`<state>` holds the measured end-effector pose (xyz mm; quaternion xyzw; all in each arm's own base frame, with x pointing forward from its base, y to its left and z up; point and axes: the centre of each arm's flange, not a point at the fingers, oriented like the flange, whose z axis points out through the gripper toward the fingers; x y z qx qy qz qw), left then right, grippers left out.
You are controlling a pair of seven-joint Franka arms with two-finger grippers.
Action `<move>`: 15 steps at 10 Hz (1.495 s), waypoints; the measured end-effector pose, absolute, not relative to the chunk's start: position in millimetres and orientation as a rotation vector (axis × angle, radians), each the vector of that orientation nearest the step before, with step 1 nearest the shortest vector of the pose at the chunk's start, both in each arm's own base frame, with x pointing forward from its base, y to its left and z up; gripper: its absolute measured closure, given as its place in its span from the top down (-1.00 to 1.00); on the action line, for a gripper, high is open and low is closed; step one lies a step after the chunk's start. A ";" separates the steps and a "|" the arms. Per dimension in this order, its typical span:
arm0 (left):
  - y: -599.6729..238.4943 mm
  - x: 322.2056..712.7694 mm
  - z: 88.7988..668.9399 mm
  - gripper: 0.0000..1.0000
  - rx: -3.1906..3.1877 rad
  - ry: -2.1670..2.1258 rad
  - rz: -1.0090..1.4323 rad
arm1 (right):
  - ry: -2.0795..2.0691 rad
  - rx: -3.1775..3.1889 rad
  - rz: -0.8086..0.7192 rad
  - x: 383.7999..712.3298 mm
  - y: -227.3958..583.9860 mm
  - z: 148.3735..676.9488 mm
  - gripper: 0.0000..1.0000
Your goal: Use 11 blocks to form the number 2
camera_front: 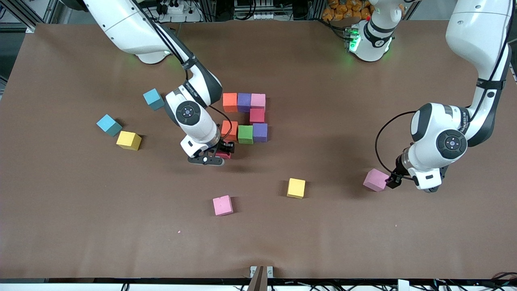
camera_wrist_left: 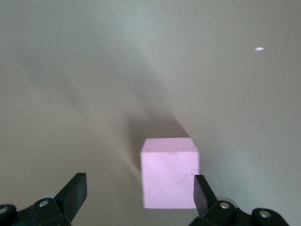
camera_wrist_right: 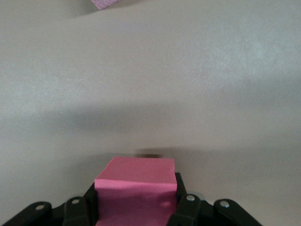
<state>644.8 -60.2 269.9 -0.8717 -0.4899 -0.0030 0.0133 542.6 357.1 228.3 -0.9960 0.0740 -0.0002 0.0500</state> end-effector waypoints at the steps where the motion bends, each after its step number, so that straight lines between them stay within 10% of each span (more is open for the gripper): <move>1: -66.5 646.4 265.7 1.00 -2.731 -1.566 -0.001 | 0.265 -3.028 0.002 540.0 361.3 224.2 0.20; 15: -70.2 641.2 201.1 1.00 -2.676 -1.657 0.081 | 0.184 -3.091 -0.021 524.0 378.5 203.2 0.19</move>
